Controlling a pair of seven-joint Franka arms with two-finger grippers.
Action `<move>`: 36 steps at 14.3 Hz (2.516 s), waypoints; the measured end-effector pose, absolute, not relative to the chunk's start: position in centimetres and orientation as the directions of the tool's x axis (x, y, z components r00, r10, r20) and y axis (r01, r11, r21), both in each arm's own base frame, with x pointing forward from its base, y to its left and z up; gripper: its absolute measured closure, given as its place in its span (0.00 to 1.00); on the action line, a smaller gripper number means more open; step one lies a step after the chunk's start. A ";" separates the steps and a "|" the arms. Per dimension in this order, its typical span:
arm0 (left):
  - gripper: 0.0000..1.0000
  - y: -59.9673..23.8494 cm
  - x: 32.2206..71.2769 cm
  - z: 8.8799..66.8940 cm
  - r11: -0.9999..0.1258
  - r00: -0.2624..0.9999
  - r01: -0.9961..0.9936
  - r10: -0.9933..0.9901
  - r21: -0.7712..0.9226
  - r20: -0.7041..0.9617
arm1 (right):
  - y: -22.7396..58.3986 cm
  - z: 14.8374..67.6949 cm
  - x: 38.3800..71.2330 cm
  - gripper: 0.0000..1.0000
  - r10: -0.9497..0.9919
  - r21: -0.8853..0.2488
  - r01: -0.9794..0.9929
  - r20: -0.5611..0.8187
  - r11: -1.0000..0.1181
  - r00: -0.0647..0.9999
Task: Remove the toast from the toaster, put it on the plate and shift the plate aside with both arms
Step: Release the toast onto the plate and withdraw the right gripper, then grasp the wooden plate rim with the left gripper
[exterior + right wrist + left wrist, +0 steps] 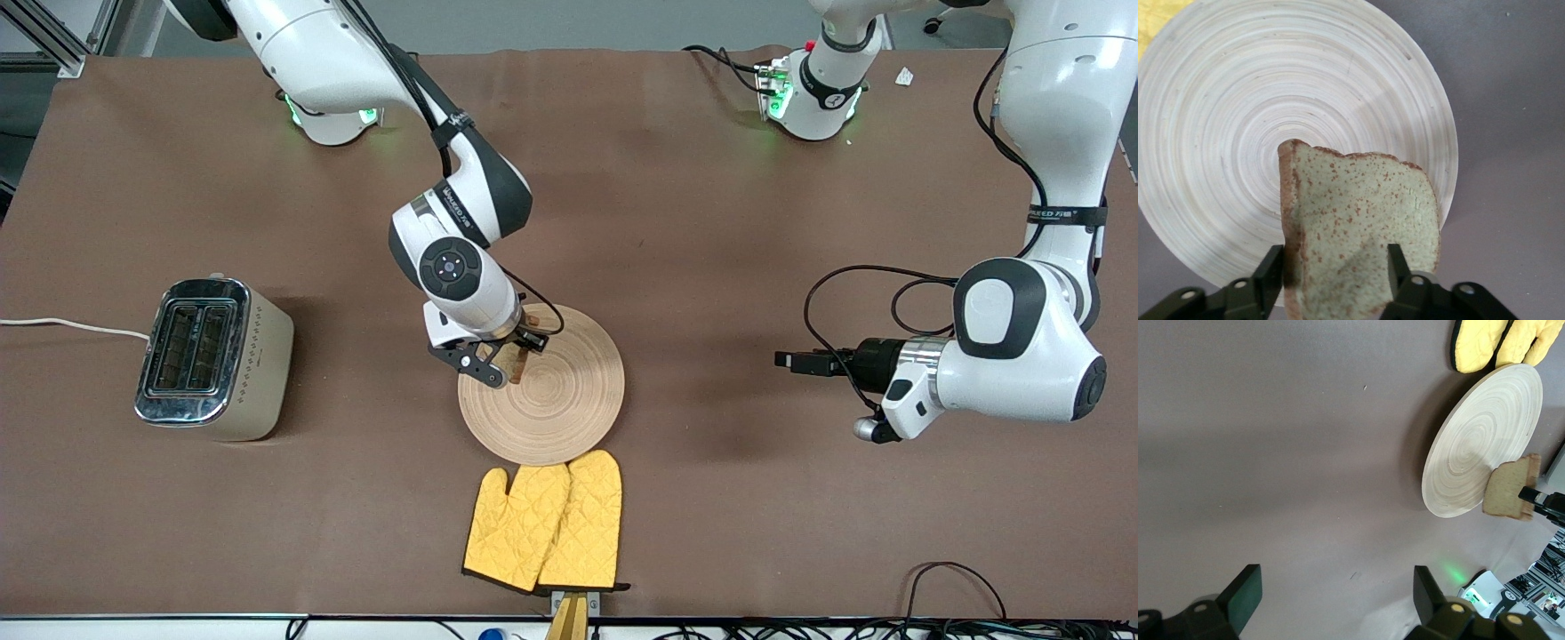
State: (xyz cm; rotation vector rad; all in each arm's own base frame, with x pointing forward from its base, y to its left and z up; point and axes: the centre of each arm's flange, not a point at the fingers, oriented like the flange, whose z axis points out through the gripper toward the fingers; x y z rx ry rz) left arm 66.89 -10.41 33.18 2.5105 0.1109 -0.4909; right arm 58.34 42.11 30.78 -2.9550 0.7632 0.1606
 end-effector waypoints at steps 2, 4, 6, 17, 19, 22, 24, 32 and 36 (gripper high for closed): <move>0.00 -10.5 66.9 33.1 -0.831 0.928 0.185 -0.028 0.525 -0.371 | 42.1 31.8 59.0 0.05 -0.481 -0.077 -0.490 -0.112 -0.869 0.870; 0.00 -10.8 66.9 32.5 -0.815 0.924 0.203 -0.025 0.543 -0.383 | 41.8 33.2 60.0 0.00 -0.489 -0.102 -0.497 -0.097 -0.862 0.867; 0.00 -11.5 67.3 31.0 -0.799 0.928 0.207 -0.022 0.564 -0.371 | 40.7 34.7 61.4 0.00 -0.505 -0.118 -0.511 -0.078 -0.851 0.860; 0.36 -23.9 66.3 19.0 -0.532 0.974 0.078 -0.139 0.843 -0.179 | 9.2 51.6 65.6 0.00 -0.212 -0.018 -0.212 0.008 -0.977 0.977; 0.48 -25.7 65.6 16.9 -0.460 0.978 0.088 -0.127 0.884 -0.164 | 3.4 53.9 63.7 0.00 -0.162 0.000 -0.162 0.010 -0.987 0.987; 0.50 -27.4 64.6 14.4 -0.409 0.984 0.059 -0.130 0.910 -0.122 | -2.9 57.6 59.9 0.00 -0.122 -0.005 -0.122 0.010 -0.993 0.993; 0.58 -27.7 64.2 13.2 -0.405 0.985 0.048 -0.131 0.913 -0.109 | -4.0 60.3 57.4 0.00 -0.108 0.001 -0.108 0.047 -0.994 0.993; 0.76 -30.3 63.1 10.6 -0.448 0.991 0.059 -0.079 0.892 -0.105 | -3.3 63.7 52.6 0.00 -0.075 -0.003 -0.075 0.086 -0.997 0.994; 0.91 -30.7 64.0 12.0 -0.450 0.996 0.049 -0.050 0.892 -0.080 | -2.4 66.0 52.3 0.00 -0.058 -0.001 -0.059 0.101 -0.998 0.993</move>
